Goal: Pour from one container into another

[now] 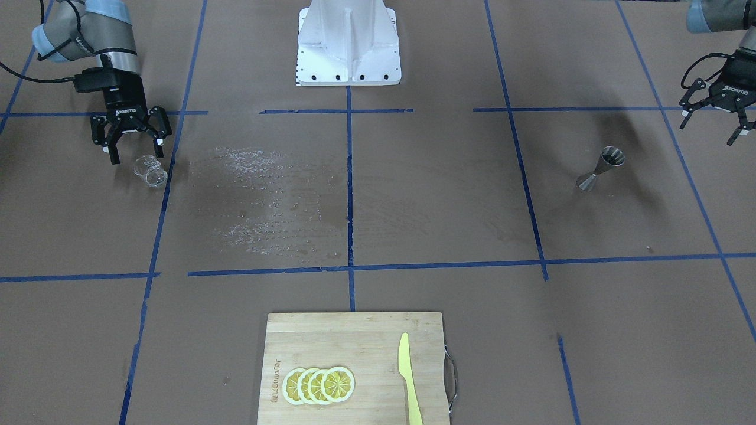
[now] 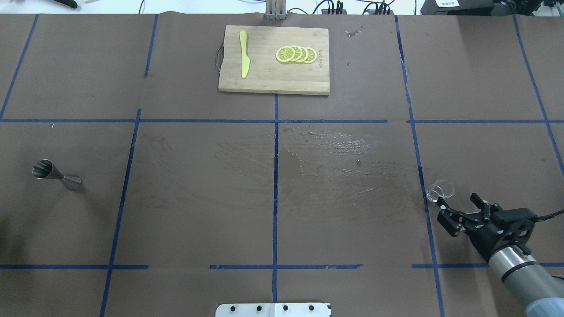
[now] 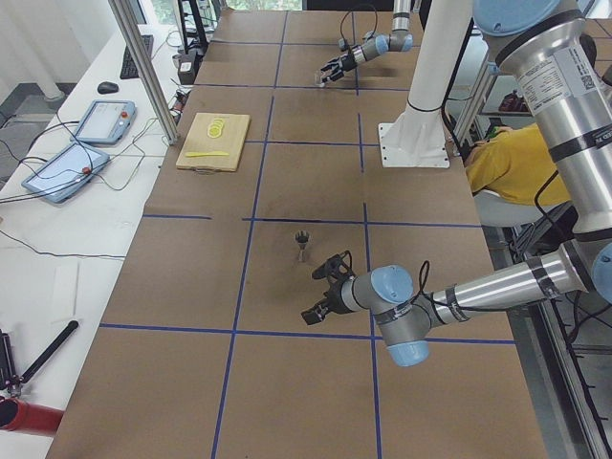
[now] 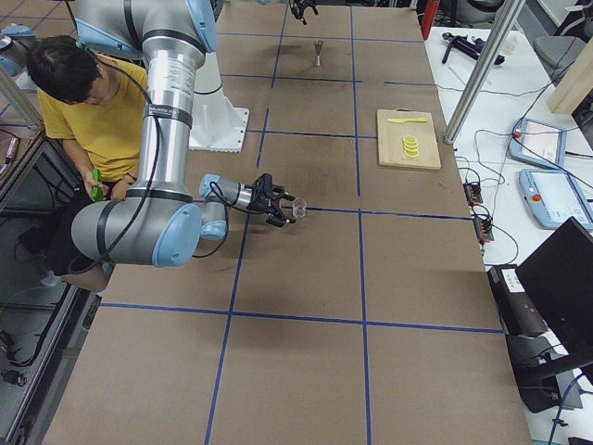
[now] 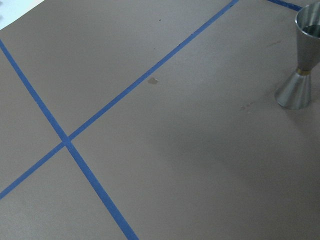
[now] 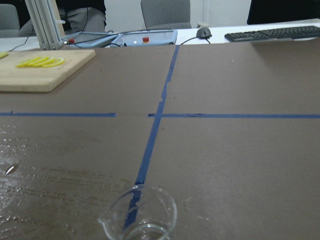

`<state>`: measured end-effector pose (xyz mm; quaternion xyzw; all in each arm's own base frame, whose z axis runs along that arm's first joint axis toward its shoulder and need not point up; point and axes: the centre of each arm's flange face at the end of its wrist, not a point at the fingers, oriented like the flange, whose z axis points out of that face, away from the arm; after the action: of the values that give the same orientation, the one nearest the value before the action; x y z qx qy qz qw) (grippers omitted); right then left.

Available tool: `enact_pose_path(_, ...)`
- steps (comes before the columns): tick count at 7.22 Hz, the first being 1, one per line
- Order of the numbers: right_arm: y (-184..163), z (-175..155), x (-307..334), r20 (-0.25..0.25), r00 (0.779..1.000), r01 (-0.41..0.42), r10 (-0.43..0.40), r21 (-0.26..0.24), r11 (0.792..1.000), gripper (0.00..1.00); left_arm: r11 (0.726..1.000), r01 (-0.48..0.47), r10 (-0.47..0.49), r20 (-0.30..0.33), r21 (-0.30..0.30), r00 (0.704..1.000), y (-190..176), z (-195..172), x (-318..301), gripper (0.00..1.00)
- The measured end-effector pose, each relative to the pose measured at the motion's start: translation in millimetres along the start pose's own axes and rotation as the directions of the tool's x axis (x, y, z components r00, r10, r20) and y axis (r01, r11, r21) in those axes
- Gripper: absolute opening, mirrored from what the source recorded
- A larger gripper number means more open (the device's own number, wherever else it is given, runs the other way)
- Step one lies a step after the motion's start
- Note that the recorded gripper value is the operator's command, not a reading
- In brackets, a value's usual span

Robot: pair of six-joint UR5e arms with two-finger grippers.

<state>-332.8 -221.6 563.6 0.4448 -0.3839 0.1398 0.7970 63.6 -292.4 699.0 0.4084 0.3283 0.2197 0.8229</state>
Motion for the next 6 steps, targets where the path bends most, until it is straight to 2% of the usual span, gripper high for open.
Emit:
enact_pose_path(1, -9, -16, 14, 0.021, 1.0, 0.014, -0.012, -0.092, 0.996, 1.0, 1.0, 0.001, -0.001, -0.001, 0.0, 1.0, 0, 0, 0, 1.0)
enact_pose_path(3, -20, -22, 42, 0.034, 0.996, 0.092, -0.086, -0.246, 0.965, 1.0, 1.0, 0.019, -0.019, 0.001, -0.011, 1.0, 4, 0, -1, 1.0)
enact_pose_path(5, -59, -8, 79, 0.022, 0.995, 0.101, -0.1, -0.369, 0.924, 1.0, 0.993, 0.112, -0.112, 0.0, -0.029, 0.994, 9, 2, -2, 1.0)
enact_pose_path(6, -86, -3, 101, 0.027, 0.994, 0.105, -0.103, -0.415, 0.904, 1.0, 0.989, 0.141, -0.141, -0.007, -0.042, 0.99, 10, 3, -1, 1.0)
